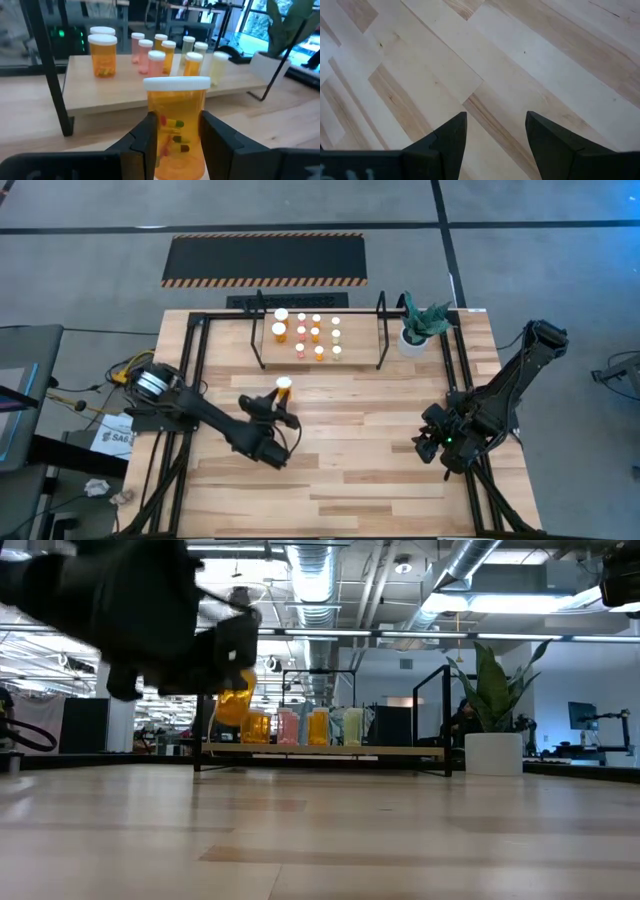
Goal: Pick and place medicine bottles onto shelf by color
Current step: Put the big orange pill bottle on the shelf aligned with the other big orange pill bottles
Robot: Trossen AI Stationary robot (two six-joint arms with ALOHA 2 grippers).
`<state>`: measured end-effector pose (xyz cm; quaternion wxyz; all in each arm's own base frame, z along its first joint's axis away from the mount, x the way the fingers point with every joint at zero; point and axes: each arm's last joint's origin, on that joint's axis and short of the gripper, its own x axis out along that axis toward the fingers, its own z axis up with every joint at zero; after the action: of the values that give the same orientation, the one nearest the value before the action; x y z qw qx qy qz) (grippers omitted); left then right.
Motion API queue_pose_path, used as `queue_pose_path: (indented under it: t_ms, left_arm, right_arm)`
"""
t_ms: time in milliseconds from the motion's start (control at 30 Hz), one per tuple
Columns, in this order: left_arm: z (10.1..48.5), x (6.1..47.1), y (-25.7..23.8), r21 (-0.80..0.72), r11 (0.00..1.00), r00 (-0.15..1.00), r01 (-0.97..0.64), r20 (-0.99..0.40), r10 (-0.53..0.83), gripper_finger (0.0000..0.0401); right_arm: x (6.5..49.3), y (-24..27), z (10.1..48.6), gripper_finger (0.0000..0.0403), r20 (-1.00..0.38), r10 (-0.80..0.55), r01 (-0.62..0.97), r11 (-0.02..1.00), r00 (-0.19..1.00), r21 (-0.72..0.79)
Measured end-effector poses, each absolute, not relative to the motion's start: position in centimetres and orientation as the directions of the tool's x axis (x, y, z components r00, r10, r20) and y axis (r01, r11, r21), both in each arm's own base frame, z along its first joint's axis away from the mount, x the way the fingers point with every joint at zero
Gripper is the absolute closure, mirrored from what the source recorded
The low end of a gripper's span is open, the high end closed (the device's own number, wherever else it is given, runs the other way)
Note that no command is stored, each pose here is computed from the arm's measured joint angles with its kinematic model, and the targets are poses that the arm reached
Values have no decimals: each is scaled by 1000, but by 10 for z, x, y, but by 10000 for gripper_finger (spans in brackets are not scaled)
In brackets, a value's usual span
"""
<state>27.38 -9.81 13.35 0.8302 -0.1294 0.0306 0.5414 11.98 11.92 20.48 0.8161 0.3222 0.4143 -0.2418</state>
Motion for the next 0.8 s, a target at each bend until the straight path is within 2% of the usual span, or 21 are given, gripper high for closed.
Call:
queue_pose_path:
  t_ms: [133, 300, 500, 667, 800]
  left_arm:
    - [107, 274, -103, -138, 406, 422, -903, -120, 898, 302]
    - [72, 271, -106, -154, 450, 456, -880, -3, 890, 302]
    - [46, 269, -108, -264, 448, 464, -854, 2, 886, 302]
    - [42, 271, -110, -184, 455, 464, -871, -7, 886, 302]
    - [37, 275, -111, -198, 415, 440, -888, -101, 893, 302]
  right_arm:
    - [120, 119, 205, 178, -832, -128, 662, 676, 540, 325]
    - [120, 119, 205, 178, -832, -128, 662, 676, 540, 325]
    - [120, 119, 205, 178, -832, -128, 662, 675, 540, 325]
    - [120, 119, 205, 178, -832, -128, 662, 676, 540, 325]
    - [120, 119, 205, 178, -832, -128, 662, 675, 540, 325]
